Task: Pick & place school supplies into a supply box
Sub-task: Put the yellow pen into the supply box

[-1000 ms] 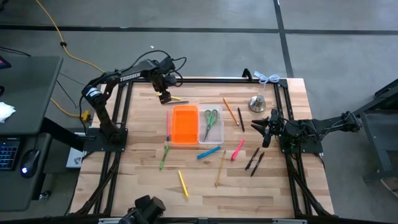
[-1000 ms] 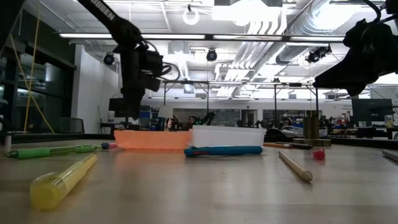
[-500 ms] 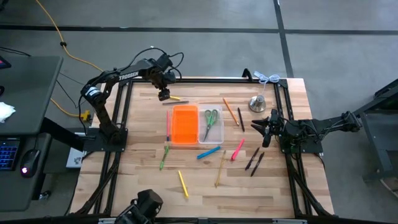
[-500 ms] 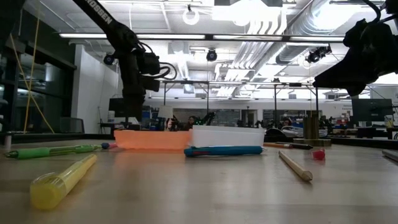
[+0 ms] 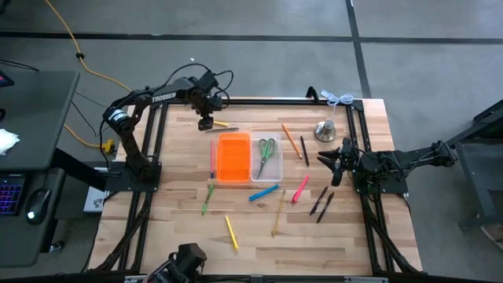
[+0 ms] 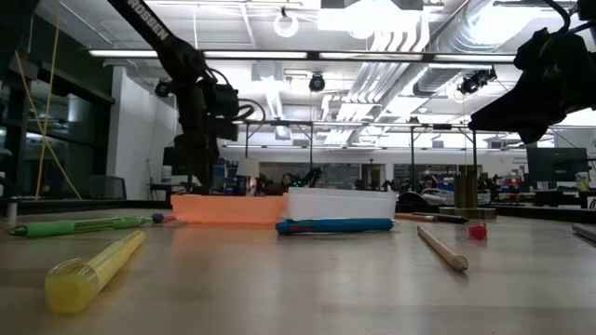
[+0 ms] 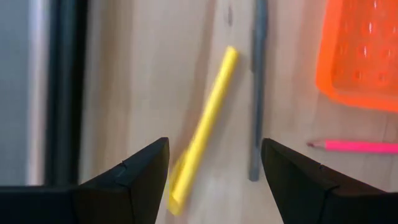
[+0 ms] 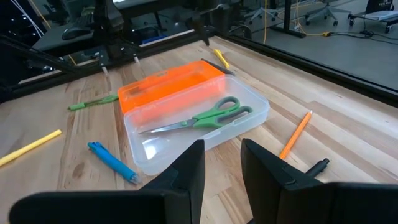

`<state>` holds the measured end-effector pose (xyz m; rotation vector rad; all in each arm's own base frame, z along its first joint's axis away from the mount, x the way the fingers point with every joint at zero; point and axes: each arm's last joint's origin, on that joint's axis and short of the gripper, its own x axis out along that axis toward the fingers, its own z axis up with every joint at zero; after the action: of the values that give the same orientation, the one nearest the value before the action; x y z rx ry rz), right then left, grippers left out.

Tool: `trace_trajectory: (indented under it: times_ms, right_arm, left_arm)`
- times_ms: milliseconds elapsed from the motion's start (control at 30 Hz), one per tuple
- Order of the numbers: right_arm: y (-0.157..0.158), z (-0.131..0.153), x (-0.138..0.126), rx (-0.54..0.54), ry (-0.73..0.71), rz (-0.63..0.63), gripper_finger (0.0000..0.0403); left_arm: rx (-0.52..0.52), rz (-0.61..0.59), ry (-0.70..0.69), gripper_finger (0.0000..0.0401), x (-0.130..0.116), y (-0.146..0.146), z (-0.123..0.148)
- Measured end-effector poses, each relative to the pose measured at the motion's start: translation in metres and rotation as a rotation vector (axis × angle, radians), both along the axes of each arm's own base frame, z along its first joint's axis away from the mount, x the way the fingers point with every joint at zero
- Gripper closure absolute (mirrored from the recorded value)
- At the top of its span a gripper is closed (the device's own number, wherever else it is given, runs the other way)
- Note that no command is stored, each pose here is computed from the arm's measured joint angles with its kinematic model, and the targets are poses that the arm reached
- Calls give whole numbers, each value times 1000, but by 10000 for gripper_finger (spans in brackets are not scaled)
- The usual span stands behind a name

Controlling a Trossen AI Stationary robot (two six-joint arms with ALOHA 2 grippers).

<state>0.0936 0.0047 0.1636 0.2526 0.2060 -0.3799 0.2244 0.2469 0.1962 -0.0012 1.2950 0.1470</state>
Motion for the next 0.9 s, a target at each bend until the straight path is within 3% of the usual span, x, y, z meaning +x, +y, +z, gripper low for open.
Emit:
trace_trajectory:
  times_ms: [133, 433, 900]
  right_arm:
    - [0, 0, 0, 22, -8, -6, 320]
    - [0, 0, 0, 23, -8, -6, 320]
    - [0, 0, 0, 24, -8, -3, 320]
  left_arm:
    - [-23, 16, 20, 120, -4, -5, -12]
    - [48, 61, -27, 119, 0, 1, -14]
    - [-45, 108, 47, 119, 5, 7, -53]
